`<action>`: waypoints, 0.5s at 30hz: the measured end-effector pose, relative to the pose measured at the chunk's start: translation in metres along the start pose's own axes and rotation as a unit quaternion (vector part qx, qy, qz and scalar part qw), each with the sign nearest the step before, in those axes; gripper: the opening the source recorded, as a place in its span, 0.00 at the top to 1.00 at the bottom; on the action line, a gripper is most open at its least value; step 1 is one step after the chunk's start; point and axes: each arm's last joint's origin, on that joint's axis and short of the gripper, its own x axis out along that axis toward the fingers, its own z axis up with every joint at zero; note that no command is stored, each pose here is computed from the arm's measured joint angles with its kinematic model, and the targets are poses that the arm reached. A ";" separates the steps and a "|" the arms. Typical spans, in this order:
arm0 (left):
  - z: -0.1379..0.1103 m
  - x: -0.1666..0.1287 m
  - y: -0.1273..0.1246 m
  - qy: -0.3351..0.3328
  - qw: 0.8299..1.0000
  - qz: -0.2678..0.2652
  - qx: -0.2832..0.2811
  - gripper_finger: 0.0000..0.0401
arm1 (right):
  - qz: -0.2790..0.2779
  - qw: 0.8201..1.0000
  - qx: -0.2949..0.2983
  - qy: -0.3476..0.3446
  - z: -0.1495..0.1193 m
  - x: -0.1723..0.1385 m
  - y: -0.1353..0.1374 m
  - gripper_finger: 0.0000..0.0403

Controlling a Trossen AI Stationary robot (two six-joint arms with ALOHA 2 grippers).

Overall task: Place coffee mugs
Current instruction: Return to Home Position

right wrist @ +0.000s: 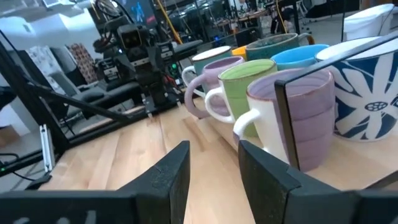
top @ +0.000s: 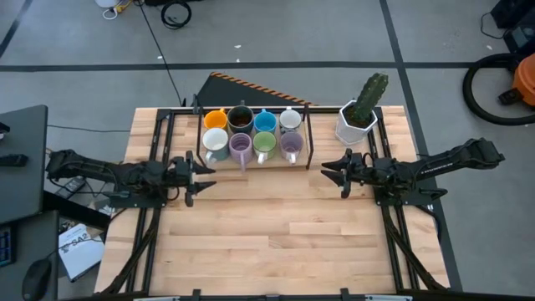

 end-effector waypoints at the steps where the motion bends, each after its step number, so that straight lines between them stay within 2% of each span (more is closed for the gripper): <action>1: -0.001 0.000 0.000 0.004 1.000 0.000 -0.003 0.52 | -0.001 1.000 0.001 -0.001 0.000 0.000 0.000 0.65; 7: -0.006 0.000 0.000 0.023 1.000 0.003 -0.013 0.52 | 0.001 1.000 -0.006 -0.009 0.002 0.000 0.000 0.65; 13: -0.036 -0.001 0.004 0.041 0.999 0.005 -0.034 0.52 | -0.005 0.999 -0.035 -0.014 0.002 0.000 0.000 0.65; 15: -0.037 -0.001 0.004 0.044 0.998 0.008 -0.034 0.52 | -0.006 0.999 -0.041 -0.010 0.002 0.000 0.000 0.65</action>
